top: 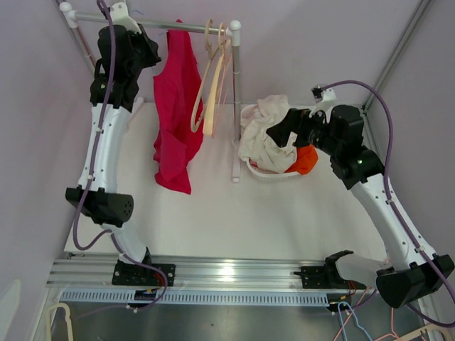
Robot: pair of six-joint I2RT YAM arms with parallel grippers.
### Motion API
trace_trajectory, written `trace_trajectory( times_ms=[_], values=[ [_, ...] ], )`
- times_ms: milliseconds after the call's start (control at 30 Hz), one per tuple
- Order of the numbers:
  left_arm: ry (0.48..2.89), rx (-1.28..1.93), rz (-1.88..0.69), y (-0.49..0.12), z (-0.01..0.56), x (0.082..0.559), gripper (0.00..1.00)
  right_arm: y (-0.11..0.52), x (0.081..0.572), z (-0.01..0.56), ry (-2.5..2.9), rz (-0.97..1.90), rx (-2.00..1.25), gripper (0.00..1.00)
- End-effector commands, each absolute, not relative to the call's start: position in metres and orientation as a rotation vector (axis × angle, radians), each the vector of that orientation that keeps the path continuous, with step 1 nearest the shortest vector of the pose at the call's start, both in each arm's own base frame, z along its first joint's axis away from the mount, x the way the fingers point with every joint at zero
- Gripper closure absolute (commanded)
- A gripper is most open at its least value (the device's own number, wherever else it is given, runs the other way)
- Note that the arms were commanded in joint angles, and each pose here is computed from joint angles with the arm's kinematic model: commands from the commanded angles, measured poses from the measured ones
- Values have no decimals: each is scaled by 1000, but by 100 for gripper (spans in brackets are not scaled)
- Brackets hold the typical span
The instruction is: Remove the t-shirt from the hanger
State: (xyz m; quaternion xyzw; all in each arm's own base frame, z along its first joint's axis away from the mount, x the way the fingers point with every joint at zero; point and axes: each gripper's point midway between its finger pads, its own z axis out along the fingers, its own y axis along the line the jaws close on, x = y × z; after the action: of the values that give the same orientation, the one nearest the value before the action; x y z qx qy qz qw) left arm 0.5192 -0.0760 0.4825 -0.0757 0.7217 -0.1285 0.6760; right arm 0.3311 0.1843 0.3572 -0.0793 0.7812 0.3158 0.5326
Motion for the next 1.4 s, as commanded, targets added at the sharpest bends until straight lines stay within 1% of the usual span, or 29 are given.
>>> trace_trajectory(
  times_ms=[0,100,267,300,367,400,433,500,533,633,667,700,800,833,900,933,1000,1033,1067,1100,1133,1167,1200,1267,1333,1367],
  values=[
    [1340,-119,-371,-81,574,466,99,211,309,386,1683,825,-389,0],
    [1247,-66,-381,-89,606,448,99,222,293,405,1608,852,-489,1],
    [1254,-97,-370,-86,619,425,99,261,246,426,1464,944,-740,1],
    [1286,-147,-314,-77,610,425,99,277,230,424,1449,981,-809,1],
    [1310,-216,-274,-68,607,413,99,298,217,416,1455,1008,-907,1],
    [1359,-293,-231,-57,593,409,99,308,212,411,1451,1009,-950,1],
    [1391,-320,-223,-58,583,406,100,327,193,410,1406,1035,-1029,1],
    [1428,-393,-206,-52,570,391,99,350,184,400,1385,1053,-1072,1],
    [1471,-419,-166,-52,553,388,99,365,168,409,1314,1099,-1092,0],
    [1441,-460,-144,-47,550,360,99,397,146,407,1235,1178,-1114,1],
    [1485,-448,-128,-51,529,362,99,406,144,406,1220,1185,-1113,1],
    [1461,-462,-159,-48,536,347,100,414,142,406,1205,1189,-1111,1],
    [1504,-461,-183,-54,525,335,100,443,138,396,1182,1206,-1114,0],
    [1508,-460,-195,-55,526,329,100,454,139,385,1193,1211,-1125,0],
    [1540,-460,-193,-57,516,326,100,469,134,389,1155,1247,-1127,1],
    [1545,-452,-200,-58,513,322,99,481,136,375,1190,1260,-1134,1],
    [1540,-444,-207,-59,512,319,99,495,131,370,1194,1278,-1148,1],
    [1548,-439,-204,-59,507,318,99,500,131,366,1202,1278,-1147,7],
    [1549,-434,-202,-58,506,317,99,507,130,353,1229,1283,-1161,21],
    [1547,-428,-204,-58,506,316,100,510,126,349,1237,1296,-1170,43],
    [1566,-421,-193,-60,497,319,99,511,124,345,1256,1304,-1173,94],
    [1563,-419,-193,-60,497,318,100,512,120,340,1273,1316,-1181,100],
    [1576,-409,-196,-63,492,323,99,507,112,338,1281,1322,-1193,100],
    [1621,-413,-225,-66,479,331,99,502,81,326,1298,1323,-1244,100],
    [1670,-444,-254,-66,463,349,99,487,42,303,1330,1346,-1290,100],
    [1672,-455,-253,-64,463,353,99,482,31,292,1352,1354,-1302,100]
  ],
)
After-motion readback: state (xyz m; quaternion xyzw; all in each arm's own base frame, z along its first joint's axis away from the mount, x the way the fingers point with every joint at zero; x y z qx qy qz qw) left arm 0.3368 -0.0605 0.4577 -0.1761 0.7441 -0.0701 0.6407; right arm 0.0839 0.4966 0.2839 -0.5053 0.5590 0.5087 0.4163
